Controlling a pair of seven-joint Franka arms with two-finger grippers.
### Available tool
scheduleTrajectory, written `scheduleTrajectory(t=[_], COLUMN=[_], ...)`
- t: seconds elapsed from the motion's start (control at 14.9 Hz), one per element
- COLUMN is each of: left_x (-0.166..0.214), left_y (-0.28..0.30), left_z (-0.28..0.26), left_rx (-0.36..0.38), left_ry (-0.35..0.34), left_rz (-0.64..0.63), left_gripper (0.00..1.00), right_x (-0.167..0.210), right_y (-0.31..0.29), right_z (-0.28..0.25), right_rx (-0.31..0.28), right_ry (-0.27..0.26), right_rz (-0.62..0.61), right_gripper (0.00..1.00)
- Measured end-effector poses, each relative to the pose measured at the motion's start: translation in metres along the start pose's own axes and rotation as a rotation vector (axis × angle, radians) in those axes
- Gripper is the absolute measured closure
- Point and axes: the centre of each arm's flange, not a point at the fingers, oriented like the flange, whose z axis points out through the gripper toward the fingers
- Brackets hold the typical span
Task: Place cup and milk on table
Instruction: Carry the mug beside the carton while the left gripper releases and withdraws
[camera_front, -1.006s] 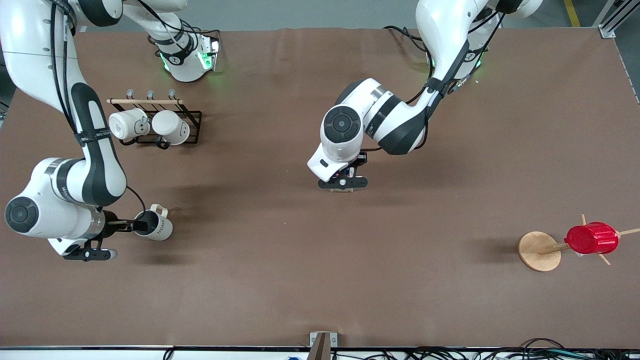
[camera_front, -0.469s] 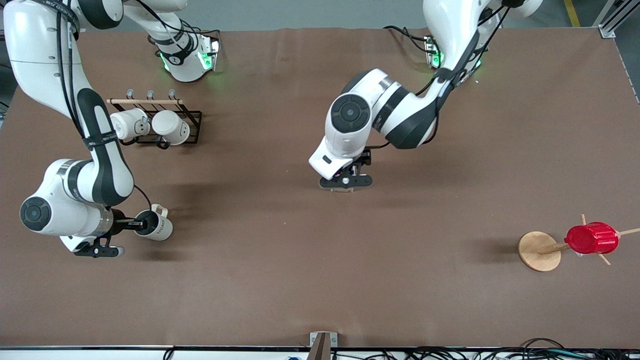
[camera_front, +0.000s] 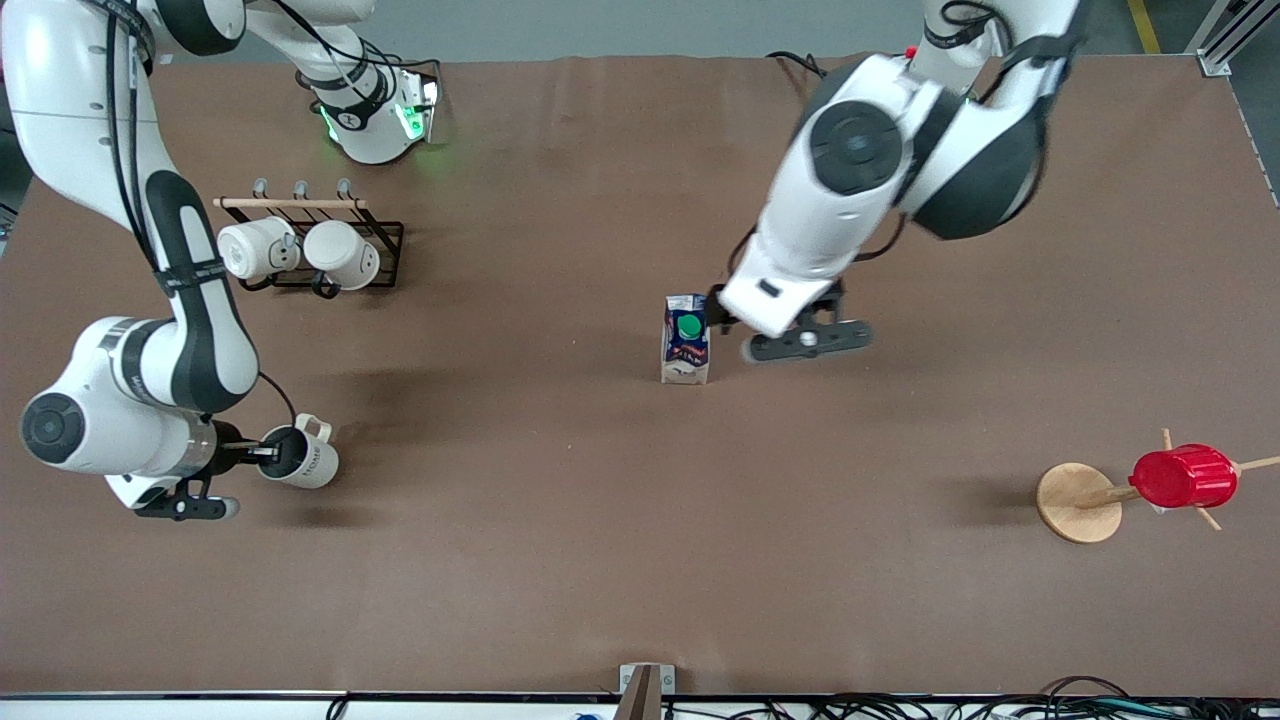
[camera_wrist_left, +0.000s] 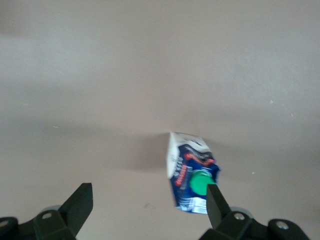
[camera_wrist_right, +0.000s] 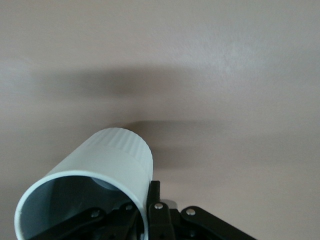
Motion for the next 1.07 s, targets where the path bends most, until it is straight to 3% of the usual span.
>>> scheduleTrajectory(t=[0.13,0.34,0.74,1.07], left_x=[0.000,-0.007,-0.012,-0.004], left_y=[-0.030,-0.062,-0.168,-0.191], left_z=[-0.016,-0.026,-0.053,-0.068], left_rx=[0.001,0.010,0.009,0.004], left_ry=[0.010,0.014,0.067,0.091], left_rz=[-0.004,0.025,0.096,0.122], left_gripper=[0.00,0.00,0.00,0.00], right_x=[-0.002,-0.014,-0.080,-0.132], right_y=[-0.029,-0.122,-0.337,-0.423], right_z=[-0.040,-0.068,-0.033,0.006], right_rx=[0.027,0.030,0.016,0.002], right_ry=[-0.011,-0.008,-0.017,-0.011], right_rz=[0.016,0.048,0.107,0.129], right_gripper=[0.96,0.96,0.96,0.96])
